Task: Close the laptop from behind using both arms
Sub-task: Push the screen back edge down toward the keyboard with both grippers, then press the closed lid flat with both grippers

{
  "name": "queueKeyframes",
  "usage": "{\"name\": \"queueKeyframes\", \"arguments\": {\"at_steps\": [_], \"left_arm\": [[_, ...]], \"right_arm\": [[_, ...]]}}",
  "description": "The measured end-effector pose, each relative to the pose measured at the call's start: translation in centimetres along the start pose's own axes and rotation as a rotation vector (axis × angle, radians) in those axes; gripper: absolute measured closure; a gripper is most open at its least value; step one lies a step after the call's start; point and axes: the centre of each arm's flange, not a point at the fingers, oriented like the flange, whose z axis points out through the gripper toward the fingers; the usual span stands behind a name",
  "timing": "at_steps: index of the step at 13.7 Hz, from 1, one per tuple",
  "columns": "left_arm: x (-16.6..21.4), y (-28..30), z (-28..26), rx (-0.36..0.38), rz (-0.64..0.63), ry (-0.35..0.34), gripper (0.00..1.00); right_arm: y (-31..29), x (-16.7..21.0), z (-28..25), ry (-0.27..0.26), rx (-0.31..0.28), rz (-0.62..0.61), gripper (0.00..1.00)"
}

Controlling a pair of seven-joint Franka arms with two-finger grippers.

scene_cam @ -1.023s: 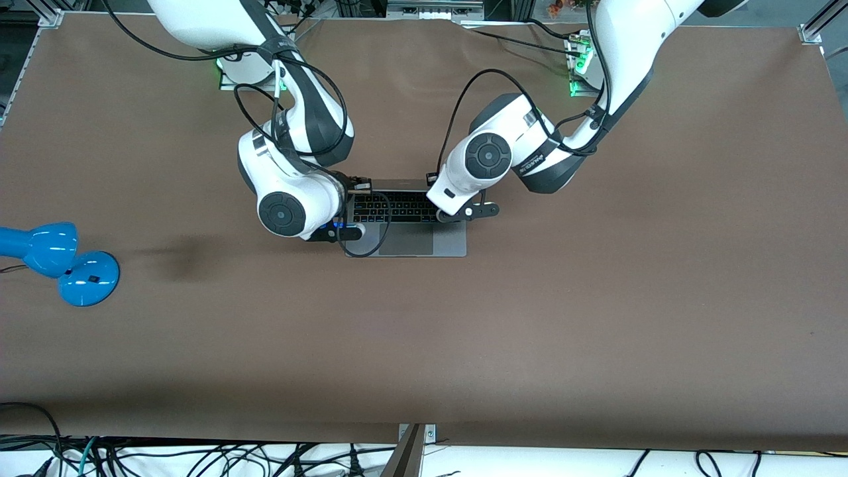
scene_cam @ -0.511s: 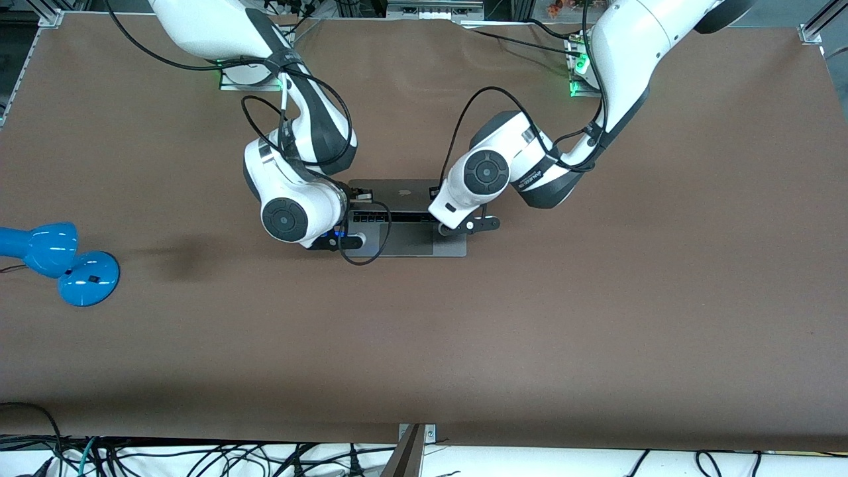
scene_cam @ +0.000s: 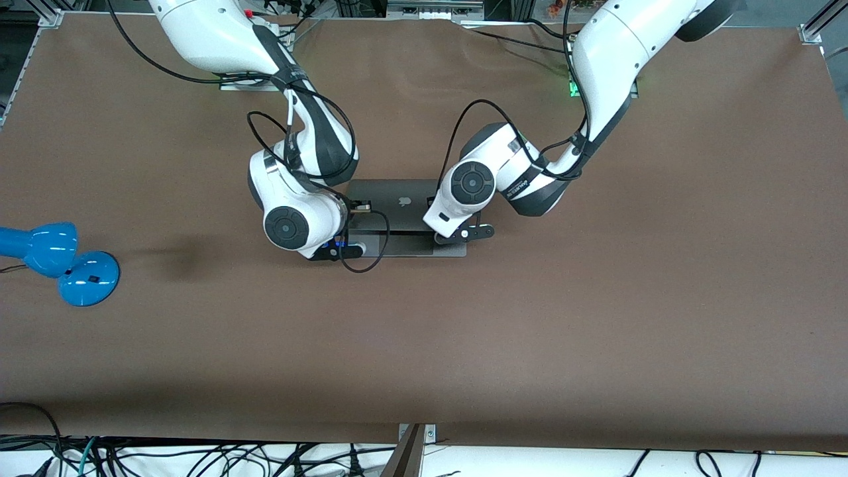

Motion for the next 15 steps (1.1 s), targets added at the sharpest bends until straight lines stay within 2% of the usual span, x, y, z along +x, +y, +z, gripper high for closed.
{"name": "queueKeyframes", "arguments": {"at_steps": [8, 15], "left_arm": [[1.6, -0.1, 0.8, -0.006, -0.02, -0.005, 0.99], [2.3, 0.1, 2.3, 0.006, -0.026, -0.003, 0.99]], "right_arm": [[1.6, 2.5, 1.7, 0.05, 0.013, -0.017, 1.0], [3.3, 4.2, 2.0, 0.088, 0.027, -0.023, 0.99]]}}
